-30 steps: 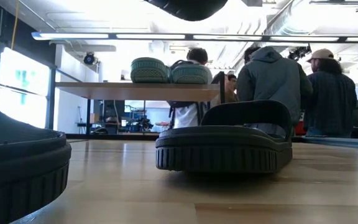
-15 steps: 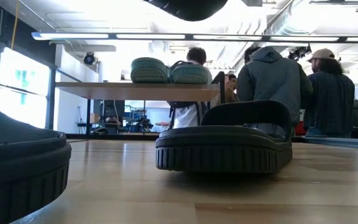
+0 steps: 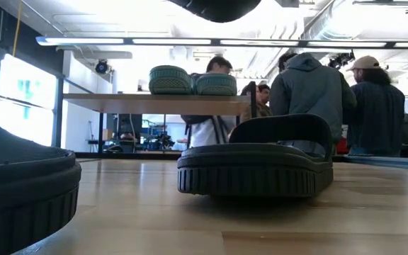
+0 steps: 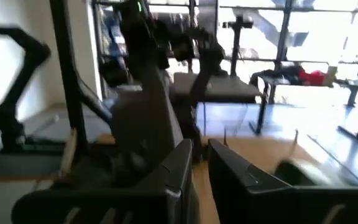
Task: Pick and place slides into the shelf
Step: Put the black slide under the shelf
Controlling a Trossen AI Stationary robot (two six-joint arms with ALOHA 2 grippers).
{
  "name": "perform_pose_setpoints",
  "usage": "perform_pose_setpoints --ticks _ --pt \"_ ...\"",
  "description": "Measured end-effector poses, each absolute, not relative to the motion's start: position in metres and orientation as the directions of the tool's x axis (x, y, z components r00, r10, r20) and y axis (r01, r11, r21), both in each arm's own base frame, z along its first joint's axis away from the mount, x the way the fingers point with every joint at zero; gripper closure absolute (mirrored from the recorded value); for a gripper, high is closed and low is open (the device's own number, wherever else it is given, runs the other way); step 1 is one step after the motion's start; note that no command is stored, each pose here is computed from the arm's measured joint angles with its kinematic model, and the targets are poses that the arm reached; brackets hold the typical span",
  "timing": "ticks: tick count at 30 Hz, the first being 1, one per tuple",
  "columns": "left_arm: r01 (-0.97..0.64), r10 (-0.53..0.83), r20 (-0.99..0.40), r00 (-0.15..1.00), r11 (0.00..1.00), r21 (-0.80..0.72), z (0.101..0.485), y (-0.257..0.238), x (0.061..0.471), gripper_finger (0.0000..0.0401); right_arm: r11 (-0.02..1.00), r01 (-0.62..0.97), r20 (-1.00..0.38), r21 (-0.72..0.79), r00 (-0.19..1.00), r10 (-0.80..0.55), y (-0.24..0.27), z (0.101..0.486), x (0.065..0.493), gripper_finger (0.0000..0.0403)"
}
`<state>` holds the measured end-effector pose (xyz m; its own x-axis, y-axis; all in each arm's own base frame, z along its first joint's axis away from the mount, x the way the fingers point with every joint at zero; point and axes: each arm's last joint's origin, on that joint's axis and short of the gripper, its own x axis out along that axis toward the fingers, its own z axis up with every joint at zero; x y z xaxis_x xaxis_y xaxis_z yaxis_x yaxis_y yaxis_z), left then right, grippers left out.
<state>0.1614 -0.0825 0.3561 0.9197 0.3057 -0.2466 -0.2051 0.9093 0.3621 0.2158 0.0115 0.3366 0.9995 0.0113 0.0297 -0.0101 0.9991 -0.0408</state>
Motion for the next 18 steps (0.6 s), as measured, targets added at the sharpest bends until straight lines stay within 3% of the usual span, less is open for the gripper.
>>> perform_pose_setpoints --ticks 6,12,18 --pt "-0.209 0.301 -0.235 0.924 0.914 0.348 0.358 -0.083 0.162 0.0377 0.999 0.049 -0.062 -0.013 0.997 -0.050 0.014 0.303 0.214 0.0310" --pt "-0.215 0.307 -0.233 0.923 0.912 0.348 0.358 -0.083 0.162 0.0377 1.000 0.016 -0.059 0.013 0.998 -0.015 0.020 0.302 0.213 0.0244" --pt "-0.224 0.316 -0.231 0.920 0.909 0.352 0.358 -0.082 0.162 0.0377 1.000 -0.013 -0.072 0.010 0.997 0.013 0.027 0.300 0.213 0.0225"
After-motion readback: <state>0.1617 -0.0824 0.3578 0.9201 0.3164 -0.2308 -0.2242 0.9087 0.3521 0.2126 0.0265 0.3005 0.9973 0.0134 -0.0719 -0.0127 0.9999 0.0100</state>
